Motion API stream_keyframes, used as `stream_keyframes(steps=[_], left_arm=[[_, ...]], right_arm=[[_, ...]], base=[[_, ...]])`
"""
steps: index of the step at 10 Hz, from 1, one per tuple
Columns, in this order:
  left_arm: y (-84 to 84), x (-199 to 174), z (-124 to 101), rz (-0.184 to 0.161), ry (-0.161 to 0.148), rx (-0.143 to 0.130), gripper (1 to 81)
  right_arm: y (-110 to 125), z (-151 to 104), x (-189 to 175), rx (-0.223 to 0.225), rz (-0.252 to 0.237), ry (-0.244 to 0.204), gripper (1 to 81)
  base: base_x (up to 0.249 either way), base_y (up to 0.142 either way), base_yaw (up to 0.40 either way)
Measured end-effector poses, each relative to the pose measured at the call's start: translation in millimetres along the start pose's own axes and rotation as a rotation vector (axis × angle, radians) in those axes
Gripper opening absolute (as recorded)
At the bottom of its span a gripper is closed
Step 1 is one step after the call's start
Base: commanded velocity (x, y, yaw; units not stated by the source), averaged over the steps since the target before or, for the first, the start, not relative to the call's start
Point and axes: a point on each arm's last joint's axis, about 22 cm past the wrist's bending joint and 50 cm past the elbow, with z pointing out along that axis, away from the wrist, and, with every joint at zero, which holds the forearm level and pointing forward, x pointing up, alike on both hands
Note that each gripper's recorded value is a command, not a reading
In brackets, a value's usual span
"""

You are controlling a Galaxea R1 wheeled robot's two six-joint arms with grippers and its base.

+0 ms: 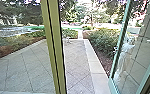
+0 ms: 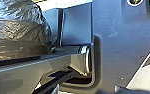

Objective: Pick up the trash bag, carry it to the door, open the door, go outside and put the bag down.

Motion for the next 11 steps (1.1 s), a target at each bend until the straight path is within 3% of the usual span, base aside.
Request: stream_keyframes(steps=[11], left_arm=[[2.5,0.5,0.6,0.003,0.001,-0.003,1.0]], right_arm=[[-1.2,0.5,-6.4,0.001,-0.014,-0.006,81.1]], base=[[0.0,-0.114,0.0]])
